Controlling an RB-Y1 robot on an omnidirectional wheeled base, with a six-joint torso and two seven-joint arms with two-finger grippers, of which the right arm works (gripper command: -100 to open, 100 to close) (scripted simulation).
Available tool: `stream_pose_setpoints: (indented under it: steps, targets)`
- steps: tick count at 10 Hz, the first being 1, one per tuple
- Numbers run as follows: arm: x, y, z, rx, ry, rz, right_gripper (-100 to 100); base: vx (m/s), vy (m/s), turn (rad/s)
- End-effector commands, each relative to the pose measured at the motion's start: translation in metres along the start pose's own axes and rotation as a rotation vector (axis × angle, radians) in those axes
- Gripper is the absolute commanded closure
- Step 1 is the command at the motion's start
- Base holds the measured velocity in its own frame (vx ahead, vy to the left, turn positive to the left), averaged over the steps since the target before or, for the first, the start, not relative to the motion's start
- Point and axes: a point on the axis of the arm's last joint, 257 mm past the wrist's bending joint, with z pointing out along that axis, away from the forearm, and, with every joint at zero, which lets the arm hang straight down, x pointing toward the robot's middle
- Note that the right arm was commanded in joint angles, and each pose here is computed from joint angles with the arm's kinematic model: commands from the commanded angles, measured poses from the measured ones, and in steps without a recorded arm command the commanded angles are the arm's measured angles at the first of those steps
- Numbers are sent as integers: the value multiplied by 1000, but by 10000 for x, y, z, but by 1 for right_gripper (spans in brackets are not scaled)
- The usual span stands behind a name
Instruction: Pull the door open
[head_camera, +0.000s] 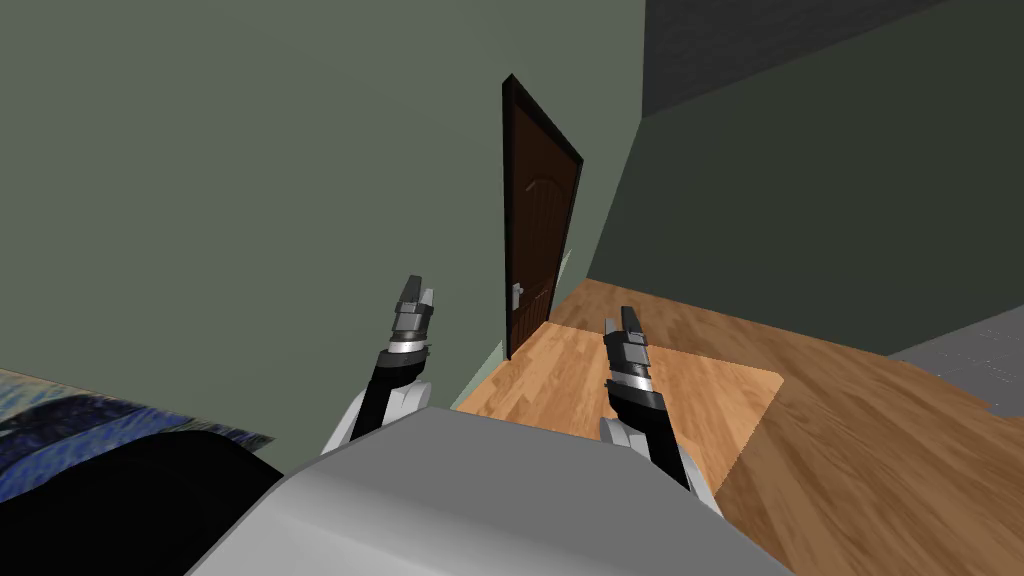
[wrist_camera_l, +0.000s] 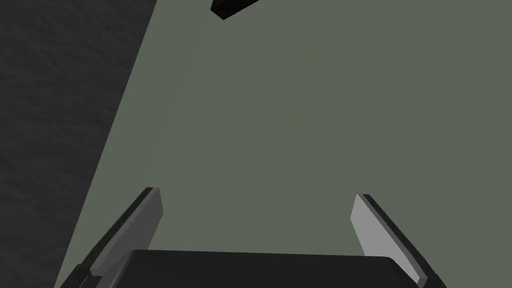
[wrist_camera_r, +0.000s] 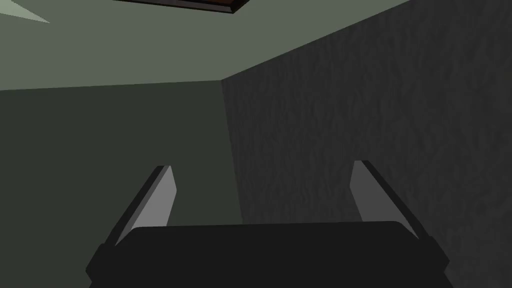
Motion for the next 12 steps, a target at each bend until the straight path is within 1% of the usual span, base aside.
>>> stream_pose_setpoints:
  steps: [1,2,3,7,8,11,12]
  targets:
    - [96,-109,-3,9,32,-40,-100,75,76,112]
    - [128,-146,-4,11,42,-54,-100,99,-25,117]
    - [218,-251,-11,19,73,-93,-100,162,-45,163]
    - [433,-510,-38,32,149,-192,-100,113,-63,101]
    - [433,-510,-38,32,149,-192,-100,61,-17,47]
    - [615,-741,-75,37,220,-285,-100,64,-25,121]
    - [615,-746,-76,38,220,-285,-100,57,-28,45]
